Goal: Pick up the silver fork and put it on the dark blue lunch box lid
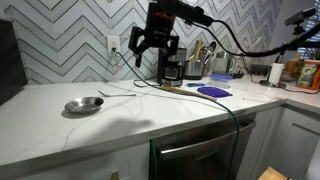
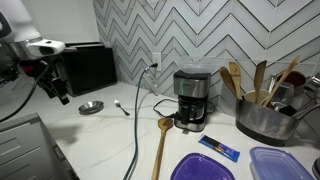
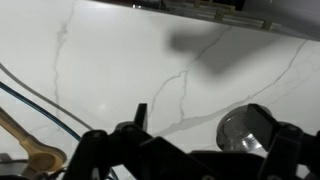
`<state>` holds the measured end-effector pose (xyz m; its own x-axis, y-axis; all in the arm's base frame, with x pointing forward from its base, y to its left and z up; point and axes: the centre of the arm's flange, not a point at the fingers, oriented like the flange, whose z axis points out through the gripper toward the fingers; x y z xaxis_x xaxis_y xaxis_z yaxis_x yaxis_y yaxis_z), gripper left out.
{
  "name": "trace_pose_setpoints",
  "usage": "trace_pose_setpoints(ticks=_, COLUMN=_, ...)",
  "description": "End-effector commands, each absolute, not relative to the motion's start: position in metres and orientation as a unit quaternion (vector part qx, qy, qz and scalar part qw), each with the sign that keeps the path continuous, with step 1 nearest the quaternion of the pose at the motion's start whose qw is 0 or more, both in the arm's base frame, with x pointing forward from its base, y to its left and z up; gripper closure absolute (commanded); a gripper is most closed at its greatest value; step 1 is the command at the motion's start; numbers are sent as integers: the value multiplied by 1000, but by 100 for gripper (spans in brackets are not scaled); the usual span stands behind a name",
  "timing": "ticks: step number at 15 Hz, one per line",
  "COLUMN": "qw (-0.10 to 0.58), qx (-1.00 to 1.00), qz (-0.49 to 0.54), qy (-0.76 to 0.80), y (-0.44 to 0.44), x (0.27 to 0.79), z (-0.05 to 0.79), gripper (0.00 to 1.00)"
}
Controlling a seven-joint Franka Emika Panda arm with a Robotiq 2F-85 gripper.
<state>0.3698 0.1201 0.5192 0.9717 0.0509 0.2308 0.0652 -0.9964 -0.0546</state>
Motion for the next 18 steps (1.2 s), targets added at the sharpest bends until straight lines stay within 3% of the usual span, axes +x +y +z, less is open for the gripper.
trace_pose_setpoints(ticks=1, qw=21, qx=-986, qz=-106, qy=-129, y=153, x=438, z=523, gripper=0)
trace_pose_setpoints(ticks=11, qw=-14, qx=-927, qz=-110, qy=-359, y=144, x=565, z=496, gripper=0)
trace_pose_setpoints(ticks=18, qw=-21, qx=-909, qz=-96, qy=-405, y=141, x=579, z=452, gripper=0)
